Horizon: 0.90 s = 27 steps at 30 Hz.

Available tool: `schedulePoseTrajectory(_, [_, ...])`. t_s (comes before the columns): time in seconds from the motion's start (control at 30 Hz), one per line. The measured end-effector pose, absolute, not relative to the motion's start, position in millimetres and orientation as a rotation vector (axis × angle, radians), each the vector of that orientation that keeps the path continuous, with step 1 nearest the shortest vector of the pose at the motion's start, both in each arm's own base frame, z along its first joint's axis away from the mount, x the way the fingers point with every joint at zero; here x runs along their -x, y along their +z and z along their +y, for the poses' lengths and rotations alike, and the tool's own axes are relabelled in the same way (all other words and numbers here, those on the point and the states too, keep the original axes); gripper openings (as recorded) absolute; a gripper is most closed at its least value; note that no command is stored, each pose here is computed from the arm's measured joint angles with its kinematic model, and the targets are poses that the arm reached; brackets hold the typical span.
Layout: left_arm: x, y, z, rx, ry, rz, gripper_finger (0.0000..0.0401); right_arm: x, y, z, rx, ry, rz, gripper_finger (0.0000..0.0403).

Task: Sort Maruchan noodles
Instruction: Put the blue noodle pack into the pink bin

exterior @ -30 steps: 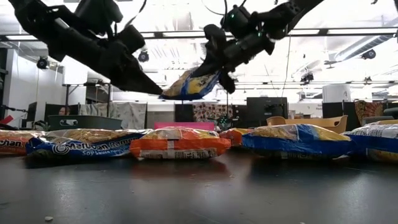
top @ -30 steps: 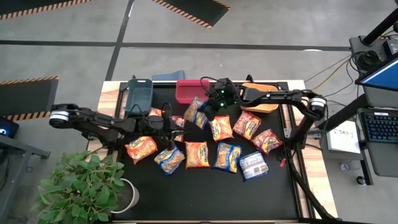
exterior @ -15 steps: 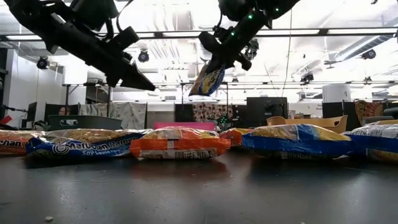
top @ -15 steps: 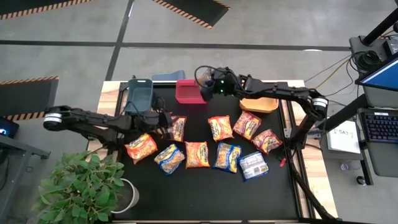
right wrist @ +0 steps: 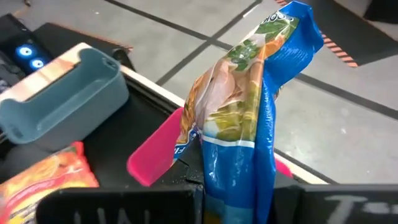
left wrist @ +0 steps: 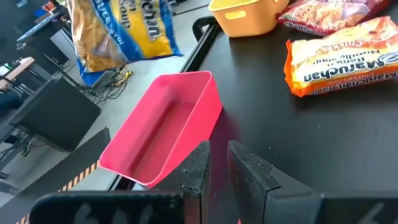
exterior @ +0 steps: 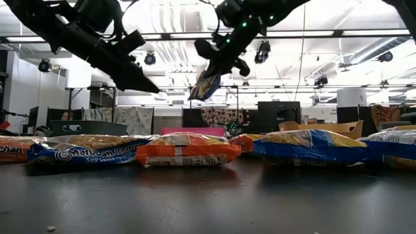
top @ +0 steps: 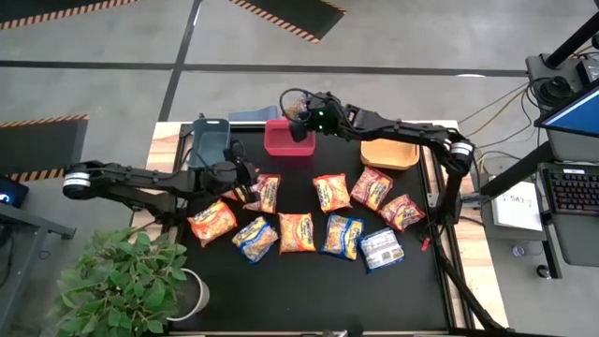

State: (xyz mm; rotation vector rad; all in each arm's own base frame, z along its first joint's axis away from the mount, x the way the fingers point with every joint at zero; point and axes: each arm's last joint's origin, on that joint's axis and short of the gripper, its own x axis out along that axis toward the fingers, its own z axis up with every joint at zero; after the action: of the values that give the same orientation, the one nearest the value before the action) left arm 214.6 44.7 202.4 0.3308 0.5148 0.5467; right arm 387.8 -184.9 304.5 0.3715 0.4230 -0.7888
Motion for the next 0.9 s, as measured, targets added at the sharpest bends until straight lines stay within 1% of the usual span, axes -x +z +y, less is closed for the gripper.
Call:
schedulePoseTrajectory(0.2, [-212.4,204.1,44.4,-0.325,0.546,0.524,0.0039,-409.3,292.1,-200.4,-0.386,-0.807,0.464,0.0018])
schedulePoseTrajectory(0.3, [-210.9,204.5,44.2,-0.323,0.546,0.530,0.0039,-420.4,283.3,-206.4,-0.388,-0.814,0.511,0.0018])
schedulePoseTrajectory(0.4, [-210.0,205.5,44.0,-0.317,0.548,0.526,0.0039,-427.9,273.8,-212.1,-0.395,-0.851,0.601,0.0018])
schedulePoseTrajectory(0.57, [-208.7,205.9,44.2,-0.318,0.560,0.532,0.0039,-435.8,264.6,-219.6,-0.351,-0.992,0.730,0.0018])
schedulePoseTrajectory(0.9, [-208.5,205.7,44.2,-0.316,0.563,0.534,0.0039,-440.1,252.8,-221.7,-0.403,-1.040,0.798,0.0018])
